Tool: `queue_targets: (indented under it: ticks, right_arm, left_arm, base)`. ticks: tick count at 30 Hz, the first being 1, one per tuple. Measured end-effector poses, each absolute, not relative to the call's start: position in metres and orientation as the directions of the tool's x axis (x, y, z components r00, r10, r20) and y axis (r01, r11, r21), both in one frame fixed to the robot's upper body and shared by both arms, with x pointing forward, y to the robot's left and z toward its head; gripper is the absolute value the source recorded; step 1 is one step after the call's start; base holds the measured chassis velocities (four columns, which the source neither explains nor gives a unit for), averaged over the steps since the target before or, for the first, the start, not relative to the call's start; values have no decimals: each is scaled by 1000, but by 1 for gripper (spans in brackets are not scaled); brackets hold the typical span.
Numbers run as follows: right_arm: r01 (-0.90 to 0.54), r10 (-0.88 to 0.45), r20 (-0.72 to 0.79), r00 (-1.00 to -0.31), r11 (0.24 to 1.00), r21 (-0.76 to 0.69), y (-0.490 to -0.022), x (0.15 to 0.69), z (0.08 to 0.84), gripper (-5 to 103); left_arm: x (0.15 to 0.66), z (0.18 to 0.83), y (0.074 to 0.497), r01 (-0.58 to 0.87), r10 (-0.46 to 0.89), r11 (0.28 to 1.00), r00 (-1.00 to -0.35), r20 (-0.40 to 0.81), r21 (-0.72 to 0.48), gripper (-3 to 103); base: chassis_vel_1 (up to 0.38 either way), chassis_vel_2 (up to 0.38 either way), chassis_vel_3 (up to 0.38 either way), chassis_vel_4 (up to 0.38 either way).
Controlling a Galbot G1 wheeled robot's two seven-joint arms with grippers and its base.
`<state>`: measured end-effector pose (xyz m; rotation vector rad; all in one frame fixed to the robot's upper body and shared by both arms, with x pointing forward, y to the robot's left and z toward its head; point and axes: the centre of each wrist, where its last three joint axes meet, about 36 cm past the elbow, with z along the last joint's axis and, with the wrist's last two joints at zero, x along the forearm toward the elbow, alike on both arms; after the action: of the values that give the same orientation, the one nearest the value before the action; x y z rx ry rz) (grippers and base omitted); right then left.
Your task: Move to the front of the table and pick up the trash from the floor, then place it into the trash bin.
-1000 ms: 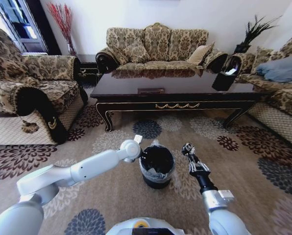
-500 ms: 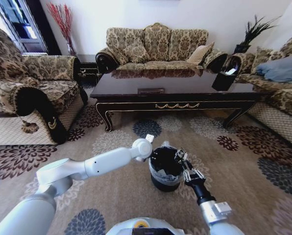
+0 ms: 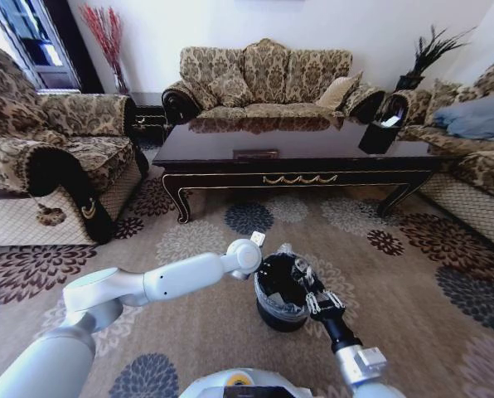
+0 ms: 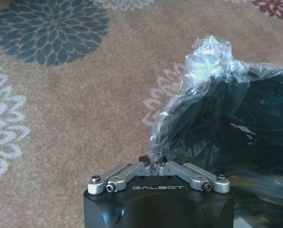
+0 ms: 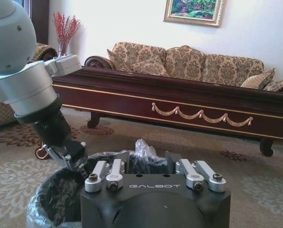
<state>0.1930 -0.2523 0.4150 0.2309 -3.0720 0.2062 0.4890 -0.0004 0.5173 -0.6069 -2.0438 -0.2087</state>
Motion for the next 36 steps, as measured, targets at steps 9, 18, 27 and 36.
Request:
queue_targets:
  ticks: [9,18,27,36]
  right_arm:
    - [-152,-145,59,-988,981,-123,-250,191,418,75]
    - [-115,-114,16,-993,989,-91,-253,207,429,100]
    - [-73,-72,14,-997,996,-44,-263,226,434,100]
    - [-50,-46,70,-997,998,-49,-278,243,415,100]
  left_arm:
    - [491,514,12,479,320,873,-425,847,-89,2]
    - [501,514,48,412,283,908,-467,838,-77,2]
    - [501,520,113,329,239,942,-496,835,-75,2]
    - [494,512,185,220,162,974,-521,838,-51,2]
  base:
    - [0,0,0,0]
    - [0,0,0,0]
    - [0,0,0,0]
    - [0,0,0,0]
